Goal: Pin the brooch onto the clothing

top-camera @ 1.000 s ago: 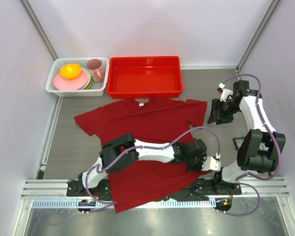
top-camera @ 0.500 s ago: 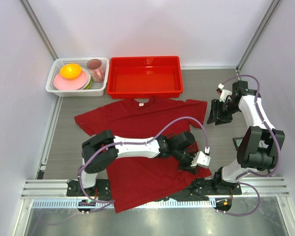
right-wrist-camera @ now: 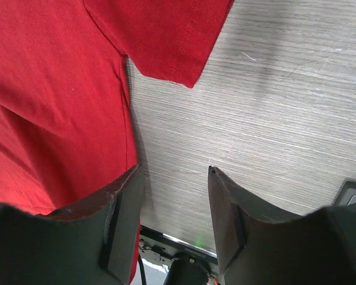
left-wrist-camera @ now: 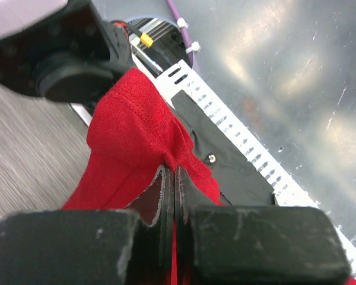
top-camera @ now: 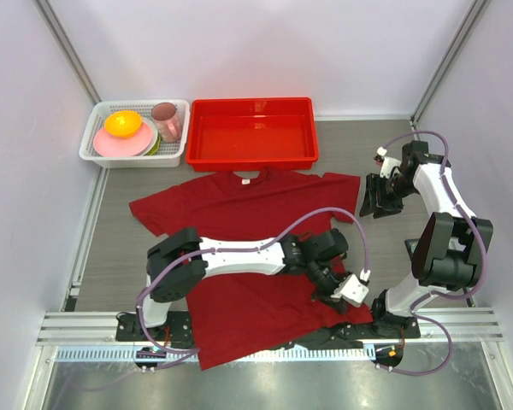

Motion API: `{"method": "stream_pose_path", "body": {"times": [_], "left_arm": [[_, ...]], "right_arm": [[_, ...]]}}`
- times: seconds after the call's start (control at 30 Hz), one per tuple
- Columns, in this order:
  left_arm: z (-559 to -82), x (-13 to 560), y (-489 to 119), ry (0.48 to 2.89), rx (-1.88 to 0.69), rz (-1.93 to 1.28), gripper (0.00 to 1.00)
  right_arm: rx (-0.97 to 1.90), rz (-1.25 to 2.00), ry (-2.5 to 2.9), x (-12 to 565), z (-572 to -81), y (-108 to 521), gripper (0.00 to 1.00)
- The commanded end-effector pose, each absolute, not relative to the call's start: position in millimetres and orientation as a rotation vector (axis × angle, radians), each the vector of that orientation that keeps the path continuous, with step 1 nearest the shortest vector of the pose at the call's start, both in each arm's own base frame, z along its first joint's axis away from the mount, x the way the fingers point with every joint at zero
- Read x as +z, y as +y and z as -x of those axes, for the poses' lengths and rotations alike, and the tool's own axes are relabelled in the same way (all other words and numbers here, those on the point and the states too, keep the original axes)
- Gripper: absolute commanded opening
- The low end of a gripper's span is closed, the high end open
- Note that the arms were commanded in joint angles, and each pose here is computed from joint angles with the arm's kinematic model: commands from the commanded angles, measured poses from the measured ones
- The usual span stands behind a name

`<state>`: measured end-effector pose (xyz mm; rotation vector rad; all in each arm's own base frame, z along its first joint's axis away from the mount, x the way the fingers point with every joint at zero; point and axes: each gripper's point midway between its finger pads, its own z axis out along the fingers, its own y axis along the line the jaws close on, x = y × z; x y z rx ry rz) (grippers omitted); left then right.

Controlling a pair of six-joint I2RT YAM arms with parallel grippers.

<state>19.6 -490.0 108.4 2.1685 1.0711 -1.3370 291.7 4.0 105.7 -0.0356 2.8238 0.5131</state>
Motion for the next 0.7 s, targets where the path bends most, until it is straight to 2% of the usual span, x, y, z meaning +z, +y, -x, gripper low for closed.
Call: {"method": "stream_pose_path", "body": {"times": [0.0, 0.03, 0.07, 0.1, 0.17, 0.27, 0.3, 0.43, 0.53, 0.67], "left_arm": [[7, 118, -497, 0.898, -1.361, -2.266, 0.05], [9, 111, -499, 0.908, -1.278, -2.291, 0.11], [7, 109, -500, 0.927, -1.24, -2.294, 0.31], [7, 110, -499, 0.966, -1.226, -2.288, 0.39], [2, 118, -489, 1.031, -1.195, -2.267, 0.49], [-12, 117, -456, 1.139, -1.15, -2.248, 0.57], [-16, 140, -444, 1.129, -1.141, -2.207, 0.58], [-60, 156, -368, 1.39, -1.103, -2.113, 0.55], [-66, 147, -294, 1.439, -1.015, -2.188, 0.44], [-79, 105, -224, 1.544, -0.689, -2.303, 0.32]], "right_arm": [[0.489, 0.094, 2.762, 119, -309, 1, 0.54], [0.491, 0.096, 2.762, 119, -309, 1, 0.54], [0.495, 0.104, 2.762, 119, -308, 2, 0.55], [0.495, 0.113, 2.76, 120, -308, 2, 0.56], [0.501, 0.121, 2.754, 120, -307, 2, 0.58], [0.516, 0.133, 2.749, 121, -306, 4, 0.6], [0.527, 0.141, 2.744, 123, -305, 6, 0.6], [0.53, 0.2, 2.727, 126, -303, 9, 0.59], [0.521, 0.24, 2.721, 127, -301, 11, 0.59], [0.515, 0.311, 2.738, 121, -293, 17, 0.57]]}}
